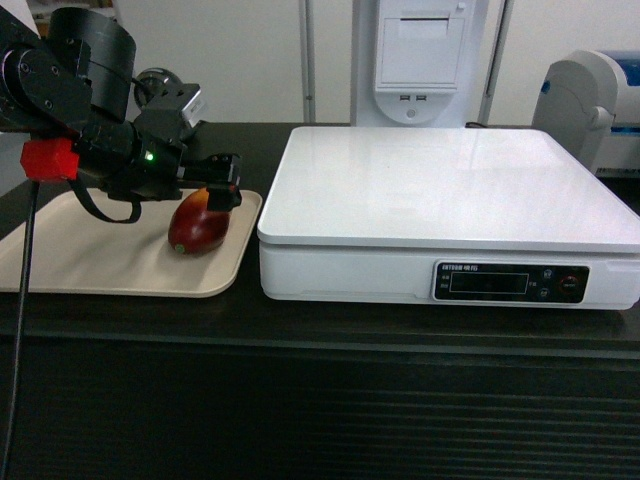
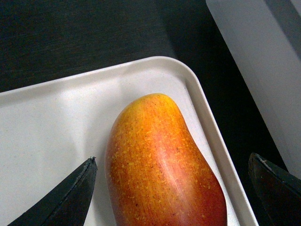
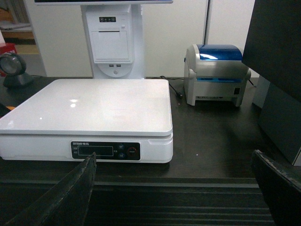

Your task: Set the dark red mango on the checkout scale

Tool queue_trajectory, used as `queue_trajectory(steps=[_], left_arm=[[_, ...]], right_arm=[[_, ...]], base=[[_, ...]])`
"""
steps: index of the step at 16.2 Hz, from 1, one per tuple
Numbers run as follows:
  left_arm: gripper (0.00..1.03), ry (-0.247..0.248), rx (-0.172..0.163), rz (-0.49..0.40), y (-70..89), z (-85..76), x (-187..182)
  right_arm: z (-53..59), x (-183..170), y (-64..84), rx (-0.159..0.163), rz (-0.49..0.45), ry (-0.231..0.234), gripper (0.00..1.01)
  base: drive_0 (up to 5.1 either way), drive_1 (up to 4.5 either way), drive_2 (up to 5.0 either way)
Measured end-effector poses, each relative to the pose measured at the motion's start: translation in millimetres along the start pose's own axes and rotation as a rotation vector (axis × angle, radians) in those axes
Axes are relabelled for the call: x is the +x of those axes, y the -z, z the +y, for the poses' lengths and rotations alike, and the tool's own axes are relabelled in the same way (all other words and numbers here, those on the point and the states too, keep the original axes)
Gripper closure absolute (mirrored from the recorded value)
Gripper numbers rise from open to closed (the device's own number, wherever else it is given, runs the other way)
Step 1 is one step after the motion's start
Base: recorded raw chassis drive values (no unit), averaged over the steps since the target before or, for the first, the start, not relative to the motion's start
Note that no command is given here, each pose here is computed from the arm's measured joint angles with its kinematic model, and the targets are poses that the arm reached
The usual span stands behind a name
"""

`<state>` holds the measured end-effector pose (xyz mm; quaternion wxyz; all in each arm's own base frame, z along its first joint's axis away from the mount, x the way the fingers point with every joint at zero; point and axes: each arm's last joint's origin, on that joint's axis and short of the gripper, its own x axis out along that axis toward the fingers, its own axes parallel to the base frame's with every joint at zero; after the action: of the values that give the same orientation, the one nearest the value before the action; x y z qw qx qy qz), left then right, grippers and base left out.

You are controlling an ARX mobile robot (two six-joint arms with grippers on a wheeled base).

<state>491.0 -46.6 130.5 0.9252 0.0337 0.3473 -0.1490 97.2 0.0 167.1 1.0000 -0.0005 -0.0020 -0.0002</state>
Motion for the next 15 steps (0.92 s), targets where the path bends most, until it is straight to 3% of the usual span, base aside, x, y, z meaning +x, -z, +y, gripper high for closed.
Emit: queue_trajectory(steps=[6, 11, 15], left_arm=[[0.05, -0.018, 0.024, 0.059, 13.1, 8.4, 18.8], [0.05, -0.028, 0.034, 0.055, 9.2, 10.2, 26.6], [0.28, -0.035, 0.039, 0.058, 7.6, 10.1, 28.2]], right_arm=[[0.0, 0.0, 0.0, 0.0, 0.0, 0.0, 0.03], [0.0, 0.0, 0.0, 0.0, 0.0, 0.0, 0.03], [0.0, 0.0, 0.0, 0.0, 0.0, 0.0, 0.03]], base=[[0.0, 0.0, 0.0], [0.0, 0.0, 0.0], [0.0, 0.0, 0.0]])
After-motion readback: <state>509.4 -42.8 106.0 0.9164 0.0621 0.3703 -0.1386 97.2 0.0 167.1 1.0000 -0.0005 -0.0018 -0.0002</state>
